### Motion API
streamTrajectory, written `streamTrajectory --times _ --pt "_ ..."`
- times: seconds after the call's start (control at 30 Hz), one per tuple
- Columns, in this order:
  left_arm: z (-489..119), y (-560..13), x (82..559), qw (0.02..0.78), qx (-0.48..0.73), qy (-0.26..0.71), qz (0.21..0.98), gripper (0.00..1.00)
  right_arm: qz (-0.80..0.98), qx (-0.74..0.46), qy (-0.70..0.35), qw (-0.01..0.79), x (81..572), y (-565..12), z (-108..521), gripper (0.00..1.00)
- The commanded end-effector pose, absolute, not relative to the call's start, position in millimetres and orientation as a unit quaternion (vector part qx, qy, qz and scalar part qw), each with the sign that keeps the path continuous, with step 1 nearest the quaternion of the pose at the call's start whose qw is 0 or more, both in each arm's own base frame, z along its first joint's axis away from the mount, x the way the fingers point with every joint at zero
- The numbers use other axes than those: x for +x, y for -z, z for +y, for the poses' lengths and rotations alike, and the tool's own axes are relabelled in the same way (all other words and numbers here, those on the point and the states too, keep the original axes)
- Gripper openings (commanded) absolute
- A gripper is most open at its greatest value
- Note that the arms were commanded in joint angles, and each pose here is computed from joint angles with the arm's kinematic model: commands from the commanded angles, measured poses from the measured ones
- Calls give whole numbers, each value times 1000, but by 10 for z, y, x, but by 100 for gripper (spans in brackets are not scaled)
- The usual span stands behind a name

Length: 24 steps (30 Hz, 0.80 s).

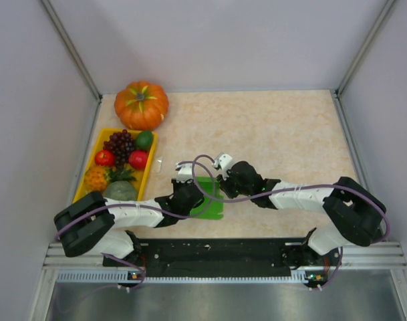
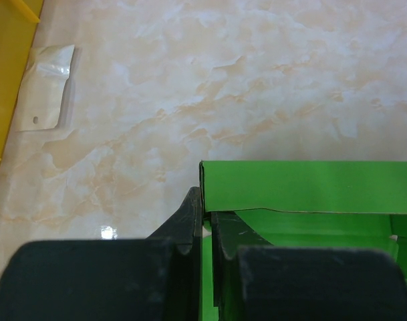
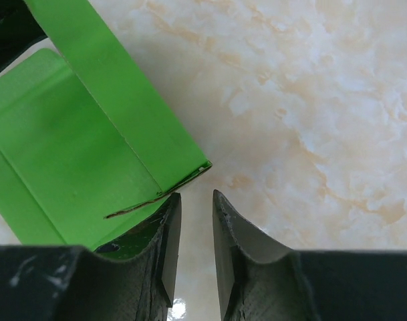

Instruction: Fold the paper box

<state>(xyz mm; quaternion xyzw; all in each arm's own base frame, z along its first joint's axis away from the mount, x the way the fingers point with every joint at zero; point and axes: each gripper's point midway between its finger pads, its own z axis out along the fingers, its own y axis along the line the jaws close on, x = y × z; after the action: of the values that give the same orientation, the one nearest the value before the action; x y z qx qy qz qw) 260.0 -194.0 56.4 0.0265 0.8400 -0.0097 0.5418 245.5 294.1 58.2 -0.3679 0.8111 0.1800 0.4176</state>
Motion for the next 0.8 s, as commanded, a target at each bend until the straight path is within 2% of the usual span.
streamTrajectory --times 0.0,0.3,0.77 --pt "-2136 -654 2591 544 33 54 836 0 764 -392 -250 448 2386 -885 3299 27" --pt "-2165 -659 2573 542 41 61 837 0 736 -378 -250 503 2578 -1078 3428 34" --pt "-2191 -673 2572 542 47 65 837 0 710 -378 -332 493 2314 -1211 3566 40"
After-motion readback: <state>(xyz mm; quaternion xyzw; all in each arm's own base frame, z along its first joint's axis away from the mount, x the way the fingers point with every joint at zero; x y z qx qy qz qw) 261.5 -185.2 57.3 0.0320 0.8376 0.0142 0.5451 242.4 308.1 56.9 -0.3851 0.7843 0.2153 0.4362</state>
